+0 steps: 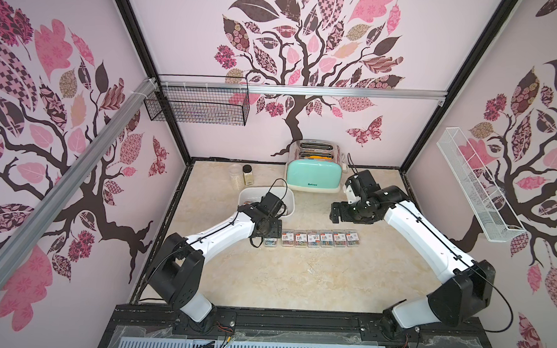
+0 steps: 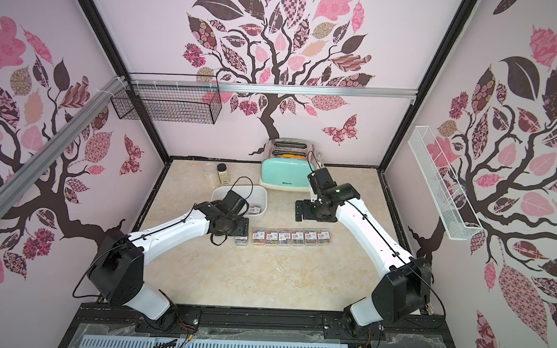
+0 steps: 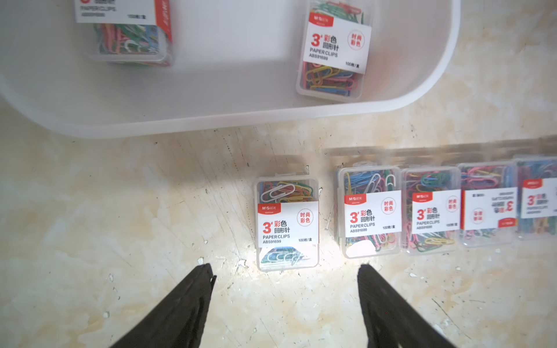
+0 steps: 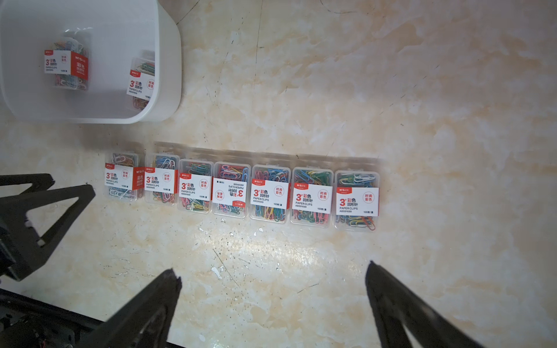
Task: Take the paper clips out of the storage box
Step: Place the boxed paper clips at the center of the board, then adjust the boxed paper clips at the center of the board.
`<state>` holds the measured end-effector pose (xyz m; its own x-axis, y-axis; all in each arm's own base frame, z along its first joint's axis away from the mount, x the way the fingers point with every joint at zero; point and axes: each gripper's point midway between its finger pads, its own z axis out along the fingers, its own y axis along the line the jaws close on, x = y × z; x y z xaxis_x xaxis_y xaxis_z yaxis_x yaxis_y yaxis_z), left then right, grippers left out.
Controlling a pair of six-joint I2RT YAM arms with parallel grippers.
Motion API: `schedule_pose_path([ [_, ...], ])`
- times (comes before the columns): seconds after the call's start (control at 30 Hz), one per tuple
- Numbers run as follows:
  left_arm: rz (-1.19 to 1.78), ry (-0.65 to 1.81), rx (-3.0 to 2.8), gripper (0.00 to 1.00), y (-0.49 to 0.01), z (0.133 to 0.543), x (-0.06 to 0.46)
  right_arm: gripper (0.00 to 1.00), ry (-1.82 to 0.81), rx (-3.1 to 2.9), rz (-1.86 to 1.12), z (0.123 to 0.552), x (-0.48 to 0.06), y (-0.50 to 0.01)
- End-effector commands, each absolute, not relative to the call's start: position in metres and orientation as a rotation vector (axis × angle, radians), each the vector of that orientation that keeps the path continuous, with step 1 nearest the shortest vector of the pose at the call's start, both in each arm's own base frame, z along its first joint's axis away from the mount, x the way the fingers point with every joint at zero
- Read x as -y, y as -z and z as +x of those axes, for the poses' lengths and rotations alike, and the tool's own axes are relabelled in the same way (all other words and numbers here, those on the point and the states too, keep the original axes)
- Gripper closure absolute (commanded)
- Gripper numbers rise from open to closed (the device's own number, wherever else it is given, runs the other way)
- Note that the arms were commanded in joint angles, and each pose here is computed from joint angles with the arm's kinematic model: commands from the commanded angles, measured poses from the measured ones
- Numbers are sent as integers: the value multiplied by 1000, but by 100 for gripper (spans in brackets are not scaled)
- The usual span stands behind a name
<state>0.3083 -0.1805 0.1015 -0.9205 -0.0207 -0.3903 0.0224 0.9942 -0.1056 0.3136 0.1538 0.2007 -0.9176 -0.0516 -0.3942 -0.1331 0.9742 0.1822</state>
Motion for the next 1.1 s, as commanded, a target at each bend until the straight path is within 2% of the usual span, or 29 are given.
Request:
schedule_pose_path([
  [0.0,-88,96,-2764,34,-96,304,153,1,-316,-2678,-131,317,-159,-219],
  [0.07,-131,68,-2764,41,-92,306,139,1,-322,-2676,-136,317,-160,-219],
  [0.3,-111,28,-2763,45,-81,322,133,1,-324,-2670,-139,316,-161,-221],
  [0.57,-90,-42,-2806,45,-49,330,134,1,-310,-2672,-135,315,-159,-220],
  [1.07,-53,-16,-2818,43,-32,341,145,1,-313,-2681,-135,316,-161,-216],
])
